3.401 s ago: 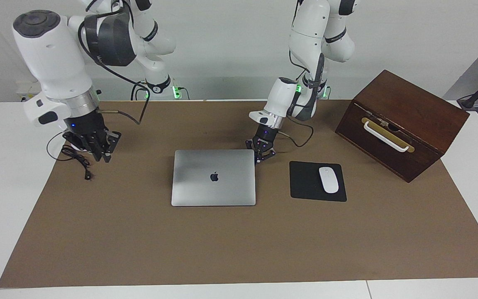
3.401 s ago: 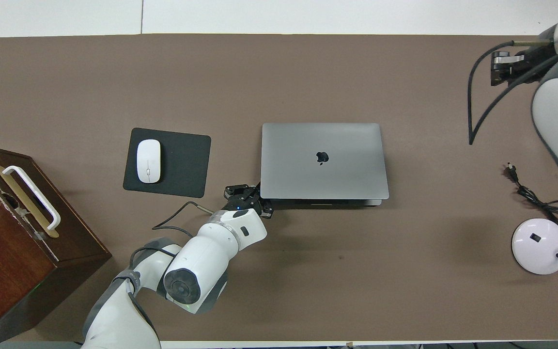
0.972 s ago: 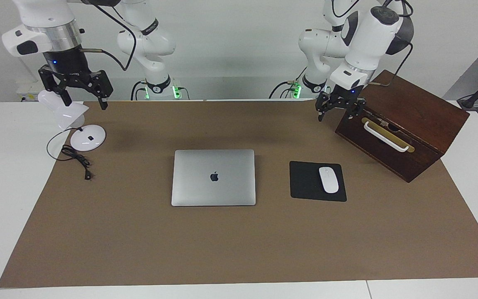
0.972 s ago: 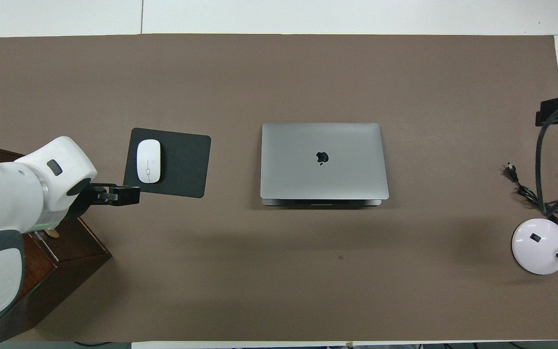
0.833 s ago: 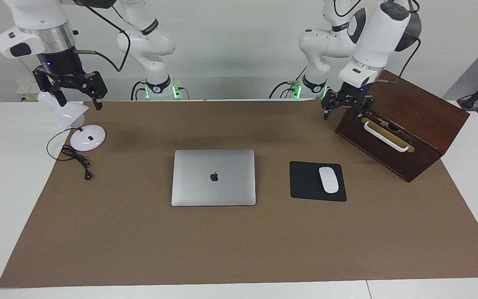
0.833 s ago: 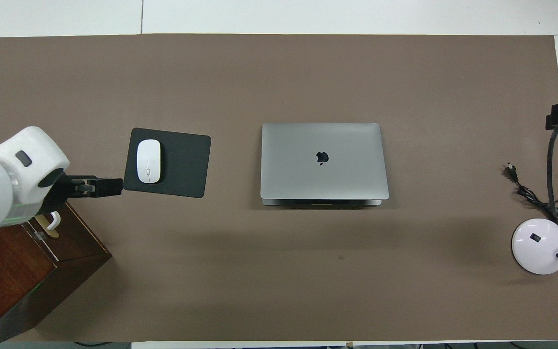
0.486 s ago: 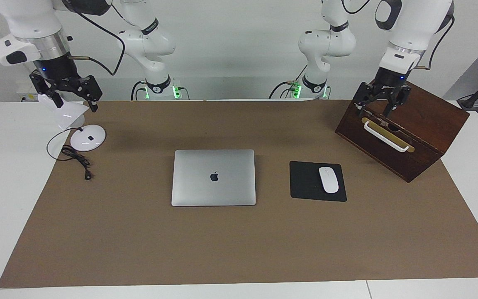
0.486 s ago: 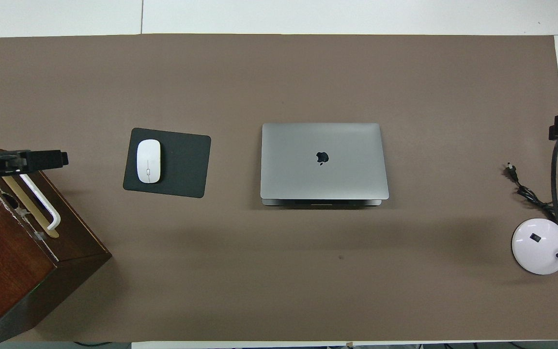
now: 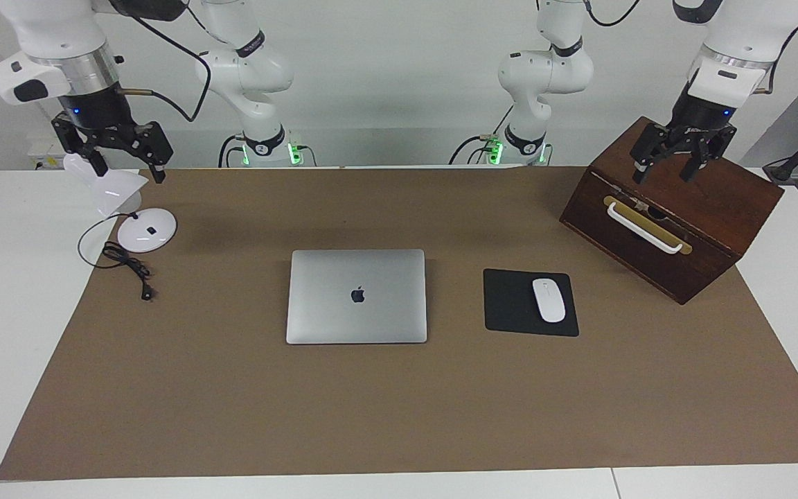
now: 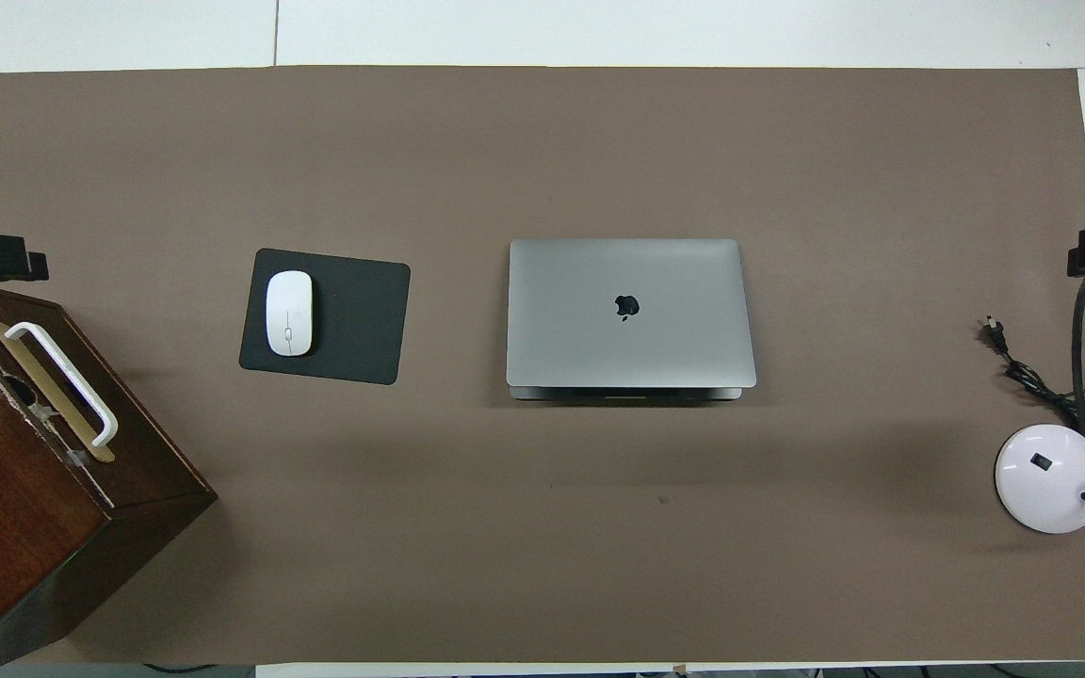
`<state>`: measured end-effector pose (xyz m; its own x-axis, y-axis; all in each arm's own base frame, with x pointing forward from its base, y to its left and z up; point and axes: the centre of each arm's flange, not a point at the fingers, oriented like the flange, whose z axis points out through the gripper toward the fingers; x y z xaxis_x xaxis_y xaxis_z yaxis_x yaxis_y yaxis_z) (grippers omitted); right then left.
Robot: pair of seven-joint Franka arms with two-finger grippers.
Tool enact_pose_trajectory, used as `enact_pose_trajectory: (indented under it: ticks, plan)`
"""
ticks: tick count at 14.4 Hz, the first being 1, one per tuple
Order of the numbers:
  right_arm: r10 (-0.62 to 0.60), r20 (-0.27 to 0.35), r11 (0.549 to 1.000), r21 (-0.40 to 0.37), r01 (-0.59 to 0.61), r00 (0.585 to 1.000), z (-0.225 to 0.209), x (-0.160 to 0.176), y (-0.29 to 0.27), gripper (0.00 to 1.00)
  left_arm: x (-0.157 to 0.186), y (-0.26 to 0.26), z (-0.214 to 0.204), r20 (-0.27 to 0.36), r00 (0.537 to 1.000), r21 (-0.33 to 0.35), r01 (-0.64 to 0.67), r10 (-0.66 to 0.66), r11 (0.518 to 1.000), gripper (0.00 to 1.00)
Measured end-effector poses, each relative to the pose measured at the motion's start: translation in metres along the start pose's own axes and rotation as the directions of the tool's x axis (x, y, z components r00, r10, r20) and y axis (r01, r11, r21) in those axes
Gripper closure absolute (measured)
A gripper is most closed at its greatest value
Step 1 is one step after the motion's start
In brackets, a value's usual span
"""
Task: Close laptop with both arms
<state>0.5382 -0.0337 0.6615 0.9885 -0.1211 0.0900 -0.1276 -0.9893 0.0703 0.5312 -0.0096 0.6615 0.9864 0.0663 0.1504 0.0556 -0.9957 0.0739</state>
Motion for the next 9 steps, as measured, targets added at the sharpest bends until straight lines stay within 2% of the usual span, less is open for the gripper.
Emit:
enact_pose_trajectory:
  ticks: [4, 7, 9]
  plan:
    - [-0.005, -0.004, 1.0, 0.003, 0.005, 1.0, 0.0, 0.0, -0.003, 0.0, 0.002, -0.004, 0.008, 0.079, 0.997, 0.01, 0.008, -0.009, 1.0, 0.0]
    - [-0.016, 0.002, 0.998, 0.062, 0.016, 1.0, 0.007, 0.0, -0.017, 0.0, 0.002, -0.008, 0.023, 0.143, 0.99, 0.018, 0.015, -0.018, 1.0, 0.0]
    - [-0.016, 0.007, 0.997, 0.073, 0.016, 1.0, 0.017, 0.001, -0.019, 0.0, 0.002, -0.01, 0.032, 0.175, 0.984, 0.023, 0.019, -0.023, 1.0, 0.0]
